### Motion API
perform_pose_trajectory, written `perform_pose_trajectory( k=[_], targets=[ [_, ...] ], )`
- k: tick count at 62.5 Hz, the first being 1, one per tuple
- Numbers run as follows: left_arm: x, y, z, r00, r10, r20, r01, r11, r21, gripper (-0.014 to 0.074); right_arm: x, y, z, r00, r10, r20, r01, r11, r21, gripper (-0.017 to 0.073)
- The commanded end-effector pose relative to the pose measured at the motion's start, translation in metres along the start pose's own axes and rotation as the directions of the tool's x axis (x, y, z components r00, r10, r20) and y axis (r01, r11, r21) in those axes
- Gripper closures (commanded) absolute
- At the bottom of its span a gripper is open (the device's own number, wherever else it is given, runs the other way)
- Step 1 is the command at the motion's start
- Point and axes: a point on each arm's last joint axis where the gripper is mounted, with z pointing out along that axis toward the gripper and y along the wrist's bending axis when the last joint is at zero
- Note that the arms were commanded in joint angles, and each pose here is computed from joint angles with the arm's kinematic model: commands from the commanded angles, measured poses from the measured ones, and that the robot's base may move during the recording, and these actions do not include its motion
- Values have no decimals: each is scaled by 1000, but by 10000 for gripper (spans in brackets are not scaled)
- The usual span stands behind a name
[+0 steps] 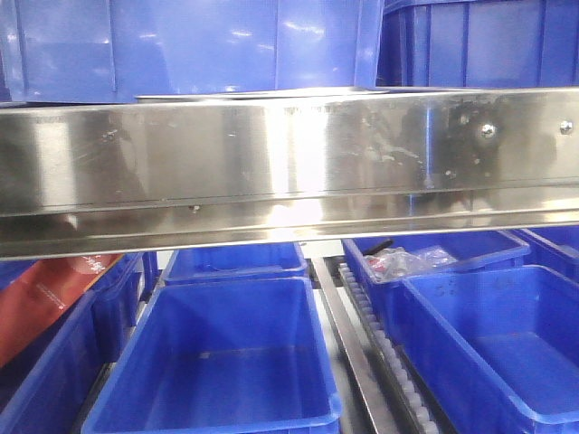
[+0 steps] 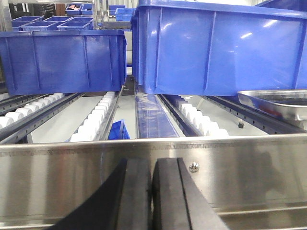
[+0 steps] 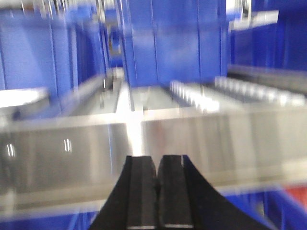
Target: Stack silver trays without gaps
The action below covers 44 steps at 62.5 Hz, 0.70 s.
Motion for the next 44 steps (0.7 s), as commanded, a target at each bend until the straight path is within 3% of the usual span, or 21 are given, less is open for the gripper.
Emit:
perform_pose_trajectory(
  k=[1,21,34,44],
  targets=[
    [-3,0,0,1000,-7,26,7,1000,7,589,-10,0,-1,994,-5,110,4,1000,5,638],
    [-19,-1,-2,979,-9,206,6,1000,17,589,-16,-1,-2,984,-3,180,1,1000,8,638],
    [-48,2,-9,928,-121,353,116,993,35,589,-29,-1,-5,949,1,315,-5,1000,13,638],
    [-81,2,-19,950,-122,289,116,993,36,589,-38,-1,-7,936,67,347,-67,998,-12,638]
  ],
)
